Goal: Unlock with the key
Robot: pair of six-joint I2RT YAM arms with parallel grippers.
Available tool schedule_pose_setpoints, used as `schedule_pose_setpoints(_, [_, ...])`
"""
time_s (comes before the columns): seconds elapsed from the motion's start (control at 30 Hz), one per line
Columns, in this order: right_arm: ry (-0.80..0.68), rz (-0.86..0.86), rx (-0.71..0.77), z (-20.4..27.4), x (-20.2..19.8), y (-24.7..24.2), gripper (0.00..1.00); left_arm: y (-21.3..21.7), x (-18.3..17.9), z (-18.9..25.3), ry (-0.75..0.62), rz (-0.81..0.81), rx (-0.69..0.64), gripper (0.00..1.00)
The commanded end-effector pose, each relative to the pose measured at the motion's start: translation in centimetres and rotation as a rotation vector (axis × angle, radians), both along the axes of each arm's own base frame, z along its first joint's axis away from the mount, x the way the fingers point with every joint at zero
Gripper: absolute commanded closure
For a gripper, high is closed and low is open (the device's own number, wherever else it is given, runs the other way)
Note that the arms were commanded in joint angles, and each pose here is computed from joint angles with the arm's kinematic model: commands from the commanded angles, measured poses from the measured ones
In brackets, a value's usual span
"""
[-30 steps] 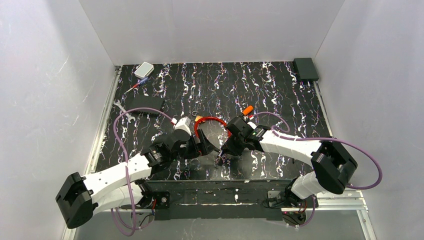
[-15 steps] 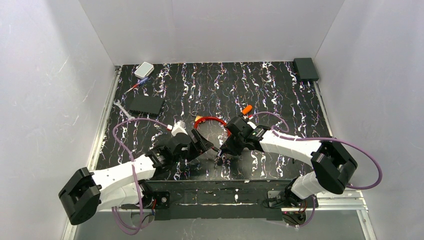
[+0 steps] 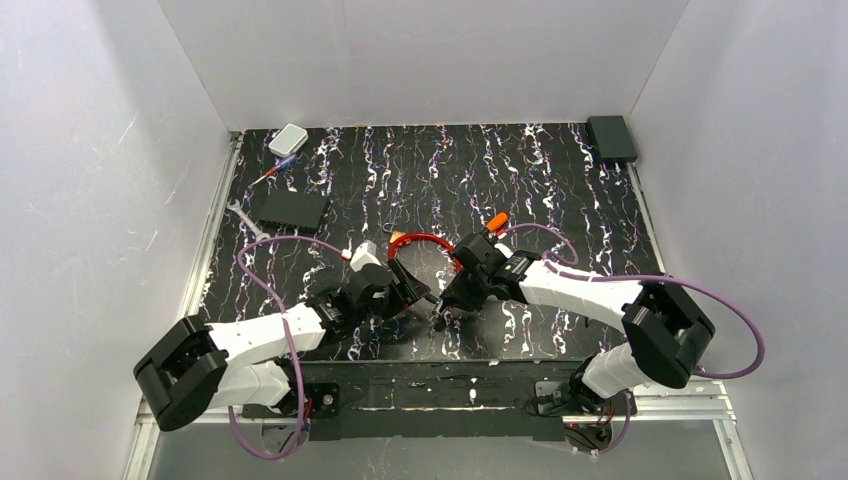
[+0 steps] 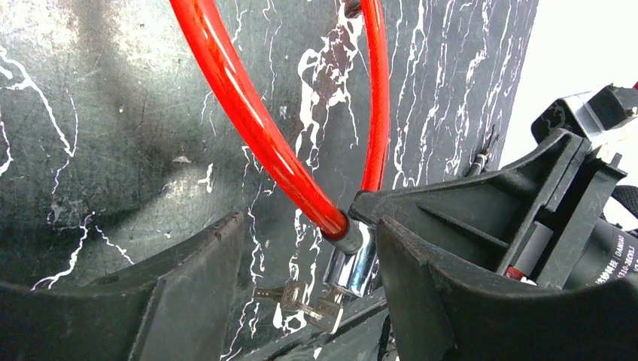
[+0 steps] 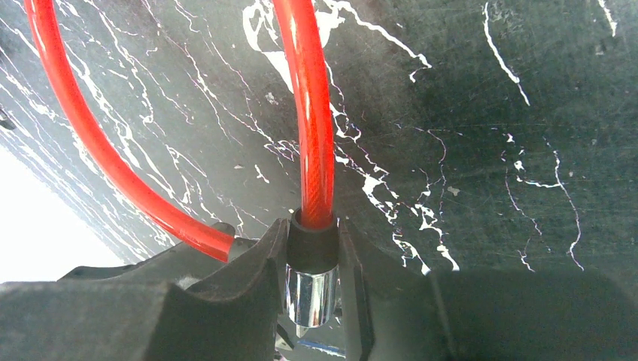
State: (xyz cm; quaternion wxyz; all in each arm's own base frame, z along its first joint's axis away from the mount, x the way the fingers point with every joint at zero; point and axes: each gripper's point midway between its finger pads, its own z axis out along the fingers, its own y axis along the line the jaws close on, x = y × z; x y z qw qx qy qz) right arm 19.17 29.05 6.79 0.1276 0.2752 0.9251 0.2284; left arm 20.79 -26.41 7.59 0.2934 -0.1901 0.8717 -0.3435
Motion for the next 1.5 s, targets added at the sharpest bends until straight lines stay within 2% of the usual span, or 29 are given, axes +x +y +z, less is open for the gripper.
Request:
schedule_pose_setpoints(0.0, [-0.053, 0.004, 0.068, 1.9, 0.8, 1.1, 0.99, -0.1, 1.8, 1.1, -0.054, 0.053, -0.006, 0.39])
schedule_pose_setpoints(0.3, [-0.053, 0.005, 0.073, 1.8, 0.6, 1.0, 0.99, -0.7, 2.9, 0.8, -0.079, 0.065, -0.002, 0.51])
schedule_pose_setpoints(0.43, [-0.054, 0.007, 0.072, 1.9, 0.6, 1.0, 0.99, -0.6, 3.4, 0.9, -0.1, 0.068, 0.014, 0.67])
schedule_pose_setpoints(0.63, [-0.059, 0.009, 0.069, 1.8, 0.7, 1.0, 0.99, -0.3, 3.5, 0.6, -0.099, 0.079, 0.025, 0.98])
schedule_pose_setpoints(0.67, [-0.059, 0.011, 0.067, 1.8, 0.7, 1.0, 0.99, -0.3, 3.5, 0.6, -0.099, 0.079, 0.026, 1.0])
schedule_pose_setpoints(1.07, [-0.052, 0.029, 0.016, 0.6, 0.3, 0.0, 0.99, 1.7, 3.5, 0.6, -0.105, 0.15, 0.006, 1.0])
schedule_pose_setpoints(1.47, [-0.003, 0.079, -0.023, -1.7, -0.7, -0.1, 0.99, 1.9, 3.6, 0.9, -0.127, 0.138, 0.02, 1.0])
